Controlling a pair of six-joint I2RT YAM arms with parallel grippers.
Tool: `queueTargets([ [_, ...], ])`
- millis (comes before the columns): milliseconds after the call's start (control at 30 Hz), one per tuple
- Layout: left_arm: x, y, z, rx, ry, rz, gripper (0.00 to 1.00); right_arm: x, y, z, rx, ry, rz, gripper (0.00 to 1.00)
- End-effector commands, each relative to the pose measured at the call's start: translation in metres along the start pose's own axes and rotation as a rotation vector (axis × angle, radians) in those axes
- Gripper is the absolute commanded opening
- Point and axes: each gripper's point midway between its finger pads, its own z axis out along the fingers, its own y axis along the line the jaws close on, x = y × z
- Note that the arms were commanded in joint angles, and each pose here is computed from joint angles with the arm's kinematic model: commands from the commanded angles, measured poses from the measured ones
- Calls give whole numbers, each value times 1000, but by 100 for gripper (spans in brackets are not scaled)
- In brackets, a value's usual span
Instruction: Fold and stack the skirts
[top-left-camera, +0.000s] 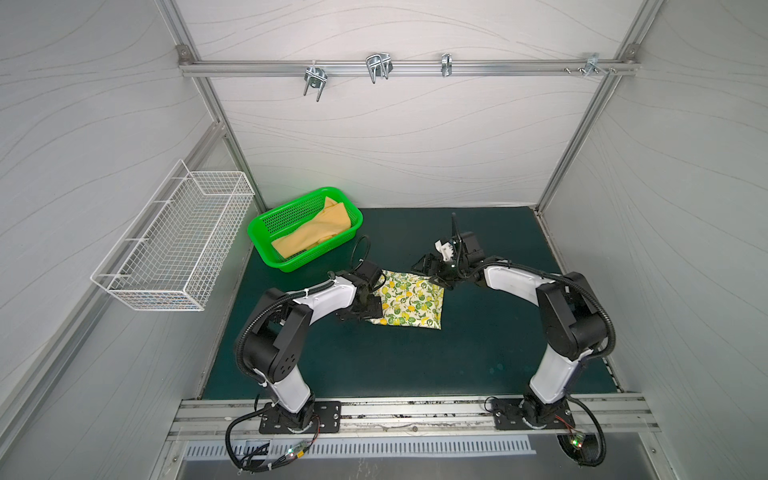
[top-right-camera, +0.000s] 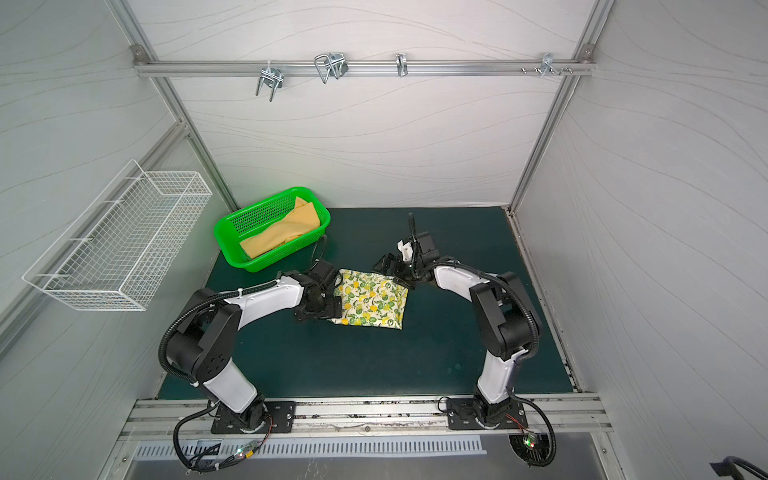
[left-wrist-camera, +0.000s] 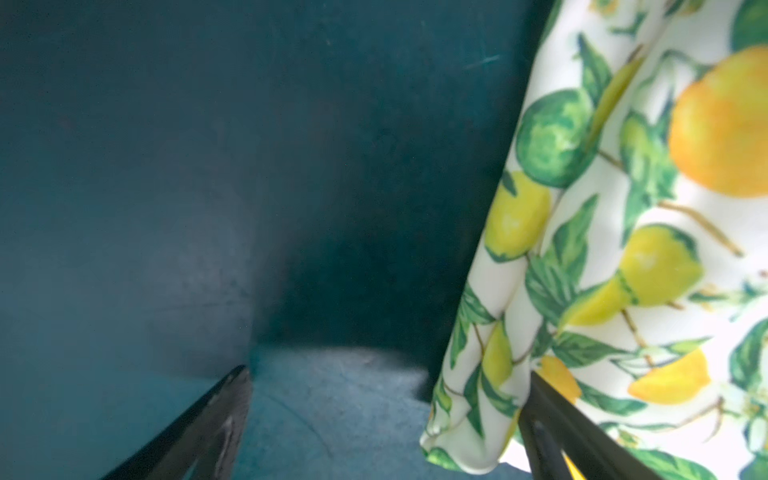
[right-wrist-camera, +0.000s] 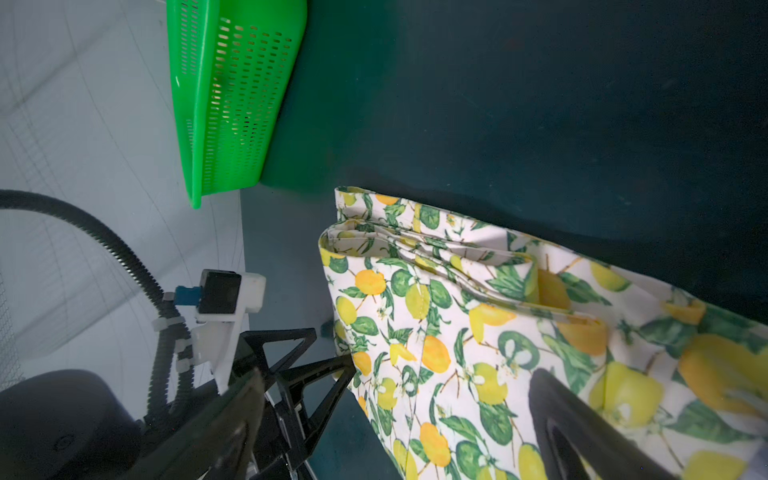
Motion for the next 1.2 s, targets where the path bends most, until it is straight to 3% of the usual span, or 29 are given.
queueTargets([
  [0,8,18,-5,-87,28,21,98,8,14,-11,-14,10,-48,99],
  [200,-46,-14,-75,56,-141,26,99,14,12,-33,43,-22,-96,99],
  [333,-76,-26,-90,63,-174,50,99,17,15,-46,60,-36,-117,99],
  [567,-103,-32,-53,48,-124,50,99,24,15,-59,81,-47,-124,99],
  [800,-104,-24,-14,-16,-43,45,98,32,11,-65,89,-47,-118,99],
  [1033,-99,-14,0,-97,6,67,98,41,5,-63,94,-30,-111,99],
  [1167,-97,-15,6,-105,38,78,99,52,-11,-60,179,-10,-124,99],
])
